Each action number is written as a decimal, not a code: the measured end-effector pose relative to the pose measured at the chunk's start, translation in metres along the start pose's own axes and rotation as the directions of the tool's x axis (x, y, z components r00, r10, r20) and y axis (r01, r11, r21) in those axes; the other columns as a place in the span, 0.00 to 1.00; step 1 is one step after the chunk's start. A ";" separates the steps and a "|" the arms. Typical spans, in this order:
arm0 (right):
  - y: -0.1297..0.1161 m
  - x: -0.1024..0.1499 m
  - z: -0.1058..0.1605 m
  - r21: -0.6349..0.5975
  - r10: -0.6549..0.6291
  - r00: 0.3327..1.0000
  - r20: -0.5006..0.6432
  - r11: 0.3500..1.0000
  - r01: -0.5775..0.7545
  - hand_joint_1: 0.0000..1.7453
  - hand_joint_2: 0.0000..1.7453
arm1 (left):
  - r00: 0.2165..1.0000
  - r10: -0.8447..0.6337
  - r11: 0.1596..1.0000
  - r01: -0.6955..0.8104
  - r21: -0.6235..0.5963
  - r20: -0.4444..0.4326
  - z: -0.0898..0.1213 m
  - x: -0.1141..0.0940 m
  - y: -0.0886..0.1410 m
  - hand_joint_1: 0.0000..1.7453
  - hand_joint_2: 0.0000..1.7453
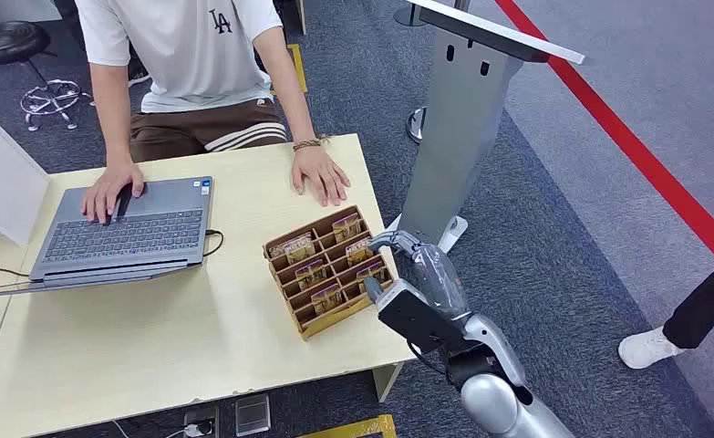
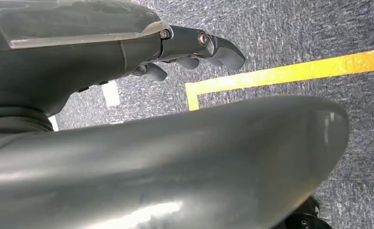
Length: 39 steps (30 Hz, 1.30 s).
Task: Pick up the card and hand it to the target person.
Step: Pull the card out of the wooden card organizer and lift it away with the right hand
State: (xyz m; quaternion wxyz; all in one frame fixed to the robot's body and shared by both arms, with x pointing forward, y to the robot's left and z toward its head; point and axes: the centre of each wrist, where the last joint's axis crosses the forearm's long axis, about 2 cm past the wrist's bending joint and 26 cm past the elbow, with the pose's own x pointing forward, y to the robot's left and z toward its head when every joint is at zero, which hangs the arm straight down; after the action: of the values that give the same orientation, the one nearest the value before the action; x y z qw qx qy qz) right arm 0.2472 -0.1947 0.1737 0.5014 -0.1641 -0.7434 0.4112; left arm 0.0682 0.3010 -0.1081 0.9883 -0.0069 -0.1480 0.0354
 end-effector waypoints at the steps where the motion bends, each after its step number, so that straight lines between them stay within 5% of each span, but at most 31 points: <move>1: 0.001 0.001 -0.001 0.005 0.016 1.000 -0.005 1.000 -0.016 0.41 1.00 | 1.000 -0.001 1.000 0.001 -0.001 0.000 0.000 0.000 0.000 0.00 0.00; 4: 0.006 0.005 -0.005 0.024 0.107 0.994 -0.033 0.994 -0.106 0.40 1.00 | 1.000 -0.006 1.000 0.006 -0.004 0.000 0.000 0.002 -0.001 0.00 0.00; 7: 0.013 0.007 -0.008 0.045 0.211 0.975 -0.064 0.977 -0.208 0.58 1.00 | 1.000 -0.010 1.000 0.010 -0.007 -0.001 -0.001 0.005 -0.001 0.00 0.00; 10: 0.018 0.008 -0.011 0.070 0.267 0.961 -0.074 0.963 -0.262 0.52 1.00 | 1.000 -0.017 1.000 0.017 -0.010 -0.001 -0.001 0.007 -0.001 0.00 0.00; 14: 0.025 0.007 -0.013 0.109 0.303 0.950 -0.078 0.949 -0.295 0.64 1.00 | 0.999 -0.032 0.999 0.032 -0.014 -0.006 -0.001 0.011 -0.002 0.00 0.00; 19: 0.031 0.003 -0.017 0.146 0.339 0.937 -0.080 0.934 -0.325 0.60 1.00 | 0.999 -0.043 0.999 0.043 -0.019 -0.001 -0.002 0.015 -0.003 0.00 0.00; 26: 0.031 -0.002 -0.023 0.163 0.363 0.928 -0.085 0.924 -0.346 0.39 1.00 | 0.998 -0.058 0.998 0.058 -0.028 0.005 -0.002 0.018 -0.004 0.00 0.00; 39: 0.034 -0.014 -0.032 0.203 0.380 0.920 -0.093 0.912 -0.357 0.38 1.00 | 0.997 -0.074 0.997 0.074 -0.033 -0.001 -0.003 0.021 -0.005 0.00 0.00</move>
State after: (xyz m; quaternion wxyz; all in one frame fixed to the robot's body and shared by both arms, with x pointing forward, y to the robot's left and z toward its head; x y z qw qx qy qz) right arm 0.2758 -0.1693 0.1436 0.4751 -0.2815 -0.6238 0.5530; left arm 0.0896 0.2974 -0.1042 0.9889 -0.0177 -0.1474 -0.0036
